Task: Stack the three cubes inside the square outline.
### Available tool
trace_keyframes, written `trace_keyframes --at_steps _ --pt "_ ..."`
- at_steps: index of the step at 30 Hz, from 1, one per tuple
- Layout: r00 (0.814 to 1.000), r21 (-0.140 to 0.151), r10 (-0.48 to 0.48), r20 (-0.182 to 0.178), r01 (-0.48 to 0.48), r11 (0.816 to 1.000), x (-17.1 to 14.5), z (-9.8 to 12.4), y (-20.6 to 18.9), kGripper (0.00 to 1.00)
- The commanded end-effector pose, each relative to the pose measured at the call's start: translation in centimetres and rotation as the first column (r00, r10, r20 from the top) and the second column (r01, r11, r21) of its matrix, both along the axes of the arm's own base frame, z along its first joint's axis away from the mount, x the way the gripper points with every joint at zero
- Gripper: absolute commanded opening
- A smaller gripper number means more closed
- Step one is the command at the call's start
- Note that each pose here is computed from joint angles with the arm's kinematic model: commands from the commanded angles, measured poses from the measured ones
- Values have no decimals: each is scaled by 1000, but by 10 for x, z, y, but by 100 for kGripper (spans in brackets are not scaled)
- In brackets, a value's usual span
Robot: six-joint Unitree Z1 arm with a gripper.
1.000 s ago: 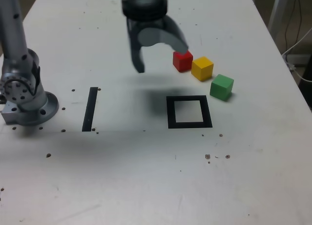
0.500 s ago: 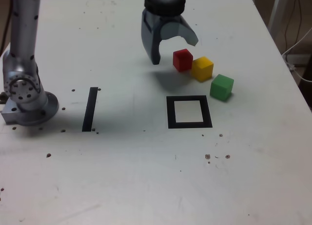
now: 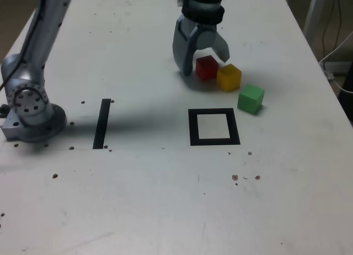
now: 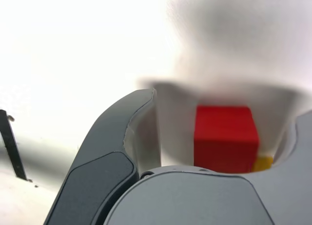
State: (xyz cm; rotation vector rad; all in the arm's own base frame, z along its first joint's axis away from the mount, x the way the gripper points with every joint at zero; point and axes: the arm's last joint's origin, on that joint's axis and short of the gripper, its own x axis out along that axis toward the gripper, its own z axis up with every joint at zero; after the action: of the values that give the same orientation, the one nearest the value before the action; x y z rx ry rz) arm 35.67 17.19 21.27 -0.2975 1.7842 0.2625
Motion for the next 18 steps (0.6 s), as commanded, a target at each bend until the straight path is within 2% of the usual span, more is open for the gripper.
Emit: trace_keyframes --at_steps 1,4,7,18 --pt "1000 -6 1 -11 -1 1000 3 -2 2 61" --pt "1000 -6 1 -22 -1 1000 5 -5 4 43" --pt "1000 -4 -3 -28 2 1000 6 -6 4 33" --pt "999 -8 -12 -33 11 1000 7 -6 1 32"
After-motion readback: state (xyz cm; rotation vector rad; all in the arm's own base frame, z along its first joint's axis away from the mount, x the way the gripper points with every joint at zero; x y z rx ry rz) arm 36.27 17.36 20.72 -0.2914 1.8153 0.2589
